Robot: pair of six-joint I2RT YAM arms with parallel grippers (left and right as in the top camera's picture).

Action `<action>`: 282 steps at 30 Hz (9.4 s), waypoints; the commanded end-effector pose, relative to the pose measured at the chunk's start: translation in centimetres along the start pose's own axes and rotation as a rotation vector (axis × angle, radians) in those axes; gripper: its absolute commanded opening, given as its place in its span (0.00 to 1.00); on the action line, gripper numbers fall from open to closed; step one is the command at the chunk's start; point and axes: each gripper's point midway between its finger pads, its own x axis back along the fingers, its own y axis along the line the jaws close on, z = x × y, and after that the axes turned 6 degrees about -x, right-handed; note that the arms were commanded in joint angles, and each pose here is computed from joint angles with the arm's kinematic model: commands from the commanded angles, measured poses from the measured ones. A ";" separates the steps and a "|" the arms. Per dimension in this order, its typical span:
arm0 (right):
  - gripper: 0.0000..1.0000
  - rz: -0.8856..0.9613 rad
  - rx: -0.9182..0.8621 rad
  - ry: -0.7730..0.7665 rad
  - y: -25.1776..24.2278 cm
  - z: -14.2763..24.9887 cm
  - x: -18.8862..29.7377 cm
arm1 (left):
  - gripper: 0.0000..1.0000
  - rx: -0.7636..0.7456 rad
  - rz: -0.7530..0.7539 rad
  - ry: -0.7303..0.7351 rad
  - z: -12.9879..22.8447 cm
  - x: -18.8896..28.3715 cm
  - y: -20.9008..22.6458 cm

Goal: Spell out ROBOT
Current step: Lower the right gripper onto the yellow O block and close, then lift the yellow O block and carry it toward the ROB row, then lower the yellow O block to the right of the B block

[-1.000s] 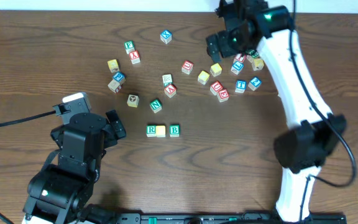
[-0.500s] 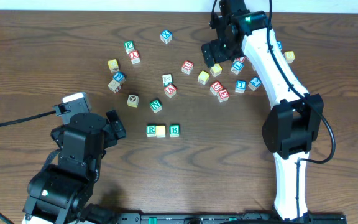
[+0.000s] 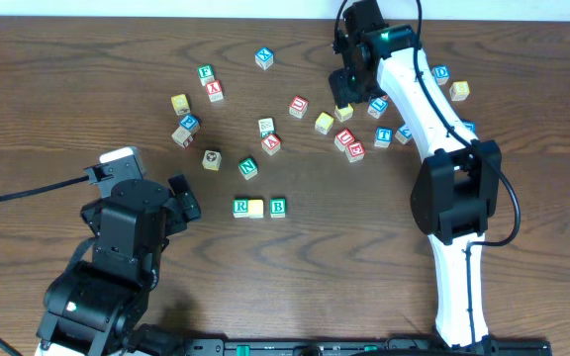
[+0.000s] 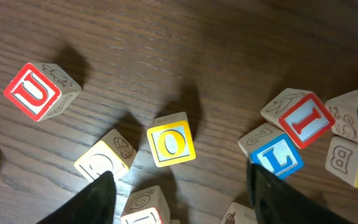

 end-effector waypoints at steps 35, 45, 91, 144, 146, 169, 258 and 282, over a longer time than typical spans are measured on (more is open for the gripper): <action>0.64 0.033 0.037 0.051 0.8 0.9 -5.4 | 0.99 -0.002 -0.009 -0.024 -0.9 0.5 0.2; 0.60 0.040 0.043 0.041 0.6 0.7 -5.6 | 0.99 -0.002 -0.009 -0.024 -0.9 0.5 0.2; 0.05 0.075 0.048 0.062 -0.1 2.0 -7.4 | 0.99 -0.001 -0.008 -0.024 -0.9 0.5 0.3; 0.01 0.255 -0.328 0.082 11.5 16.3 5.5 | 0.99 -0.001 -0.009 -0.024 -0.9 0.5 0.3; 0.01 0.267 -0.347 0.091 11.1 17.2 4.3 | 0.99 -0.001 -0.008 -0.024 -0.9 0.5 0.2; 0.01 0.105 -0.102 0.098 15.0 20.5 -1.1 | 0.99 -0.001 -0.009 -0.025 -0.9 0.5 0.3; 0.01 0.086 -0.293 0.083 16.4 20.8 -1.0 | 0.99 -0.001 -0.008 -0.025 -0.9 0.5 0.2; 0.01 0.071 -0.258 0.067 16.7 20.3 -1.1 | 0.99 -0.001 -0.008 -0.025 -0.9 0.5 0.2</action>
